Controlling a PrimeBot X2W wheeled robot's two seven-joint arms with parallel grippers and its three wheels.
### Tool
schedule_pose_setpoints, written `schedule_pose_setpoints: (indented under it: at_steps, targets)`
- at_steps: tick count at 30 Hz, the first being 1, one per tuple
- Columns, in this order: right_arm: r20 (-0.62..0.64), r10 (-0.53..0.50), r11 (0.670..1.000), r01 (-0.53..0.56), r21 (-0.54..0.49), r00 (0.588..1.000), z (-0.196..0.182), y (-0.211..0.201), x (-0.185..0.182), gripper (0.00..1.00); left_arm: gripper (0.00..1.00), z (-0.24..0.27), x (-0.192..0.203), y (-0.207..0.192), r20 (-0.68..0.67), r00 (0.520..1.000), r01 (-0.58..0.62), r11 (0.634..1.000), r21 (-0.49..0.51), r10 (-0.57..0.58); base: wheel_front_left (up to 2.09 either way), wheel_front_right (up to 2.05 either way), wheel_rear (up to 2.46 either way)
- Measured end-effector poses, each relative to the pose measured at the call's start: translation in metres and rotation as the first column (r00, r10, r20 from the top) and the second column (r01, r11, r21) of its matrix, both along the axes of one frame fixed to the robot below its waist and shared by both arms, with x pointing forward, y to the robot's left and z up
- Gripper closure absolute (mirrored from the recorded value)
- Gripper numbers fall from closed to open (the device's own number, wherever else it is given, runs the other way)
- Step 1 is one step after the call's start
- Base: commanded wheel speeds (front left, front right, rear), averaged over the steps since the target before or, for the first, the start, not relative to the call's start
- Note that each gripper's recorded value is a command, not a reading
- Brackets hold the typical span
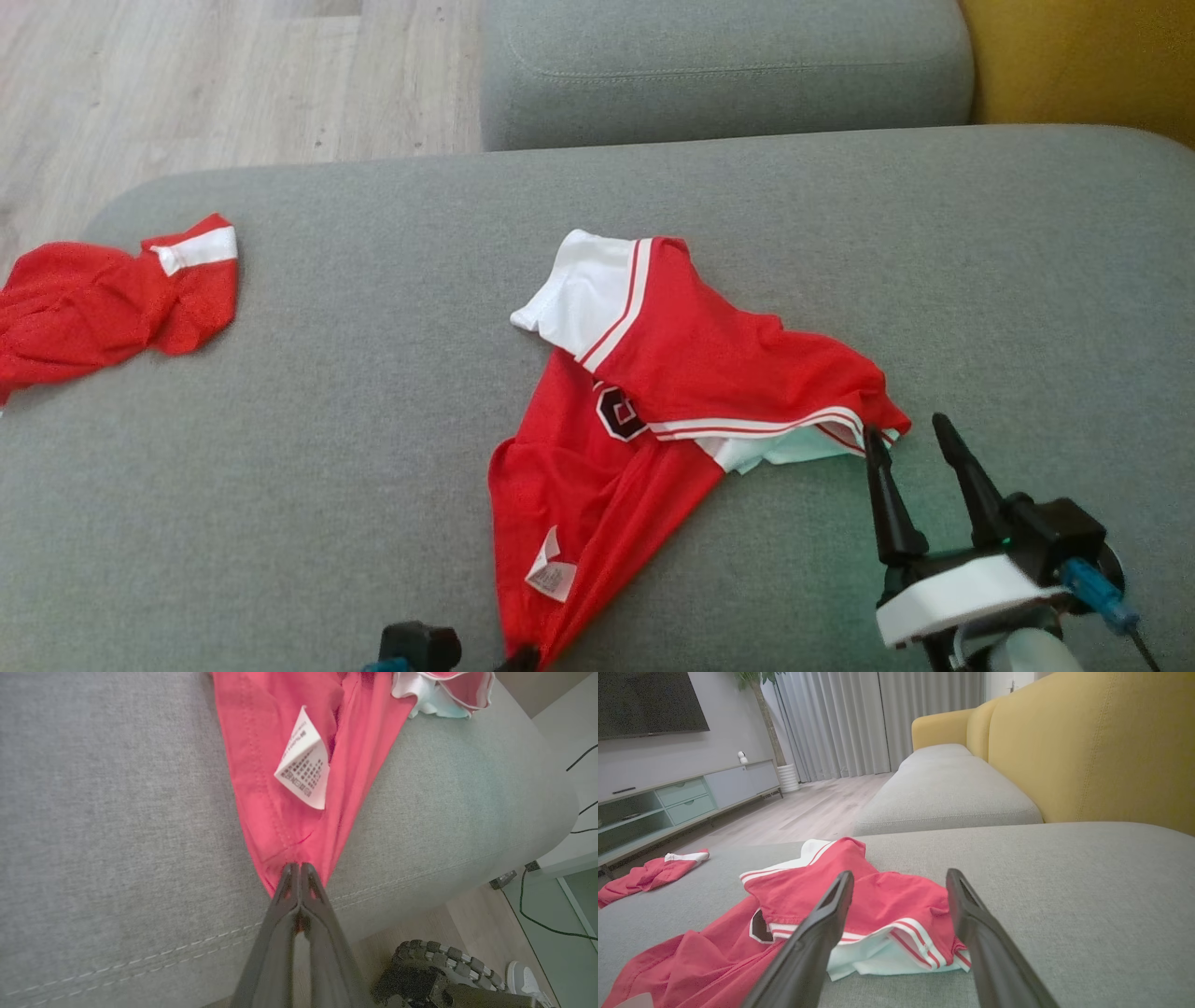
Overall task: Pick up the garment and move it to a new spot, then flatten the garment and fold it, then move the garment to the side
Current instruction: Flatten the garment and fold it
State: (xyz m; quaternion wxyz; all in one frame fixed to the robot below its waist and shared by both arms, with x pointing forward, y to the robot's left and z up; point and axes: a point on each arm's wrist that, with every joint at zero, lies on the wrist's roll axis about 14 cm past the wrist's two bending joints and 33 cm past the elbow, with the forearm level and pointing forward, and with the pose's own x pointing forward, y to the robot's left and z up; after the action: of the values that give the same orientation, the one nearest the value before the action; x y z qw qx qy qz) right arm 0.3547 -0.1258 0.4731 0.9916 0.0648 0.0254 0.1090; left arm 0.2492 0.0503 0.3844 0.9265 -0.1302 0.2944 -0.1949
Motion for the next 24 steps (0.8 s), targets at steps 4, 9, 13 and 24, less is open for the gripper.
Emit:
schedule_pose_setpoints:
  at_steps: [4,9,13,24]
  targets:
    - [-0.011,-0.006,1.0,0.006,-0.001,1.0,-0.002,-0.002,-0.003,0.0,0.0,0.003,0.003,-0.002,0.013,1.0,-0.007,1.0,-0.021,0.007,0.0,0.0,0.0]
    - [-0.004,-0.014,1.0,0.014,0.0,1.0,0.0,-0.005,-0.004,0.0,0.0,0.025,0.016,-0.006,0.073,0.996,-0.042,0.995,-0.095,0.049,0.0,0.0,0.0]
    - [-0.003,-0.019,1.0,0.019,0.0,1.0,0.0,-0.006,-0.003,0.0,0.0,0.038,0.034,0.004,0.115,0.986,-0.107,0.989,-0.107,0.119,0.0,0.0,0.0]
    - [-0.024,-0.053,0.999,0.053,0.0,0.998,-0.006,-0.016,-0.008,0.0,0.0,-0.004,0.029,0.01,-0.083,0.993,-0.085,0.996,0.016,0.086,0.0,0.0,0.0]
